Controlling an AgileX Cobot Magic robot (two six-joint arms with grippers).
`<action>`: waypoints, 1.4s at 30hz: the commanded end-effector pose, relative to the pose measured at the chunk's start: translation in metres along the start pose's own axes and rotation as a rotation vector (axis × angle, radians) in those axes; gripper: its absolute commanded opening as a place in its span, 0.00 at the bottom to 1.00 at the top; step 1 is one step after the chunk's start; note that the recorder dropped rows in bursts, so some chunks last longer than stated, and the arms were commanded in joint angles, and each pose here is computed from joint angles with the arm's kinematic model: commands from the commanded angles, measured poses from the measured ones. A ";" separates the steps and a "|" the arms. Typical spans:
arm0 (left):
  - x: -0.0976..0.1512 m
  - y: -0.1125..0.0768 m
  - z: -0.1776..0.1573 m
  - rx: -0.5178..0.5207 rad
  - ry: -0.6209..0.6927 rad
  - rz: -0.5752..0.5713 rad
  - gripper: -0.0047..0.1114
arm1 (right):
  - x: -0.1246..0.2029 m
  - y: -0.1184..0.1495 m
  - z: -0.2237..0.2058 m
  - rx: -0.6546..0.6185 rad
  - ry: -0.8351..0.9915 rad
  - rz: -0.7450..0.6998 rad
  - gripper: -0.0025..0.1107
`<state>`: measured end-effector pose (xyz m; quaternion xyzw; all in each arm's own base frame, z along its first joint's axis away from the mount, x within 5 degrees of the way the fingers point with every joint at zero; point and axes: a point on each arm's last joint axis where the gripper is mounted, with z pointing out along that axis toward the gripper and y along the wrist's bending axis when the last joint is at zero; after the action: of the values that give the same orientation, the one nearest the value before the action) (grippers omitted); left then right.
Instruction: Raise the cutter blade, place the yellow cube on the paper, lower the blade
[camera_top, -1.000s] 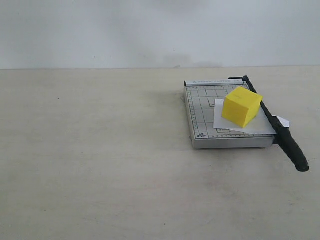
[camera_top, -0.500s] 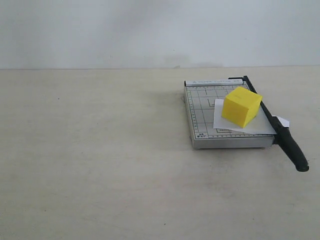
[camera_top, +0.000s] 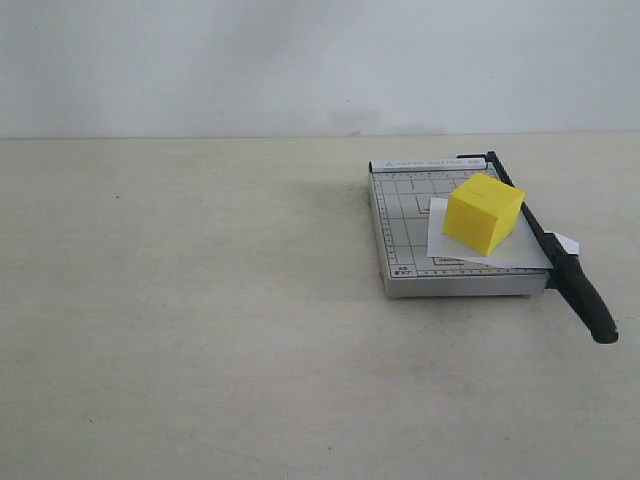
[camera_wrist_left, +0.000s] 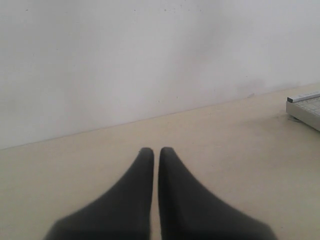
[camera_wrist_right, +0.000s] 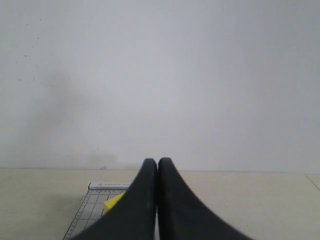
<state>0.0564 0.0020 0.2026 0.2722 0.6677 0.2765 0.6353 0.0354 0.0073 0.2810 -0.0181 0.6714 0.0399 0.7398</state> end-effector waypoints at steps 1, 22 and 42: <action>0.001 -0.001 0.000 -0.001 0.001 -0.002 0.08 | -0.001 0.000 -0.001 0.002 -0.016 0.001 0.02; 0.001 -0.001 0.000 -0.001 0.001 -0.002 0.08 | 0.092 -0.008 0.010 0.060 0.262 0.069 0.02; 0.001 -0.001 0.000 -0.001 0.001 -0.002 0.08 | 0.092 -0.008 0.010 0.058 0.266 0.057 0.02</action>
<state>0.0564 0.0020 0.2026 0.2734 0.6672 0.2776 0.6348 0.0554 0.0036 0.1893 0.0180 0.7675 0.0408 0.6395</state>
